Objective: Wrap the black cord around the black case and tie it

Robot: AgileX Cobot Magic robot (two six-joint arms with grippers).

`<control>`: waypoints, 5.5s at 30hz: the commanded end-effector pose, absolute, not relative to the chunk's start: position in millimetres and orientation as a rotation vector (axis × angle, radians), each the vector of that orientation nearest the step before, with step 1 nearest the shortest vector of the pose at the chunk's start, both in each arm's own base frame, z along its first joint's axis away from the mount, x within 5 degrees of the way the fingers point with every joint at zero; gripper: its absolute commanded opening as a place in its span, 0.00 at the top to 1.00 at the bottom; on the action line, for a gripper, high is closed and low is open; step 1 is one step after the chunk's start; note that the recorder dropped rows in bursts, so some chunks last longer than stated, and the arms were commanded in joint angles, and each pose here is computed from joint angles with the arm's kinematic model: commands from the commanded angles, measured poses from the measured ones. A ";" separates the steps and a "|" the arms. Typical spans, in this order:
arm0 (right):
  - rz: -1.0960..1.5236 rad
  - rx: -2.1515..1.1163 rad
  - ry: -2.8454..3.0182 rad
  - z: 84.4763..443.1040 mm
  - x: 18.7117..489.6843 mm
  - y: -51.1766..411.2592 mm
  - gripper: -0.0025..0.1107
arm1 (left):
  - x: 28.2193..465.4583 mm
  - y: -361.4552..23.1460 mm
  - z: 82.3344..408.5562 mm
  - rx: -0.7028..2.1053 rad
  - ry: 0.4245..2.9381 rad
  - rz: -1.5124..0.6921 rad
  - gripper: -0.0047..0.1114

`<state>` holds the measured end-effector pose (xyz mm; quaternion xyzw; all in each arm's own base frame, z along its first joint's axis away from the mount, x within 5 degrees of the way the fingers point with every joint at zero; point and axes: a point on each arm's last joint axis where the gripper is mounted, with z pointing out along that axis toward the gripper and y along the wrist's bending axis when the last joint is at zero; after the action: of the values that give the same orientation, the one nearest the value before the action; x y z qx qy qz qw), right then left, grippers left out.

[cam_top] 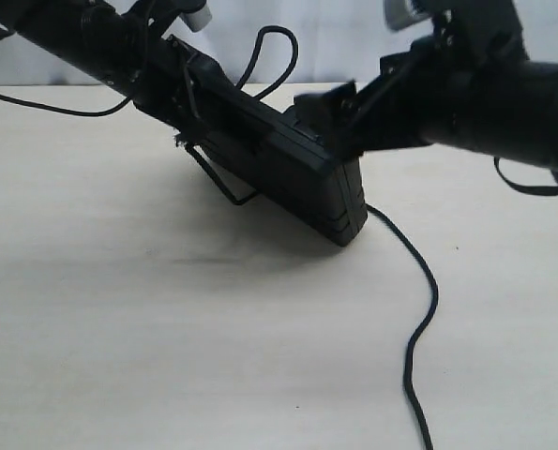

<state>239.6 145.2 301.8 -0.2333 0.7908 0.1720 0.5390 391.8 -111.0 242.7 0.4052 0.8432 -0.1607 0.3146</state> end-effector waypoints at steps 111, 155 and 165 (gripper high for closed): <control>-0.002 -1.957 2.618 177.3 265.9 77.0 0.55 | 380.3 -92.5 201.0 1.431 1.978 -0.362 0.96; -0.201 -2.664 1.542 104.1 243.3 108.4 0.71 | 374.6 -93.9 199.6 1.494 1.975 -0.416 0.96; -0.137 -2.373 1.728 133.2 245.1 113.9 0.94 | 374.4 -93.9 199.6 1.496 1.974 -0.418 0.96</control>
<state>242.1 113.6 119.1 -0.8267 0.5569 -0.0455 0.0662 375.9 -93.4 194.0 0.5643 0.7507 -0.1583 0.3048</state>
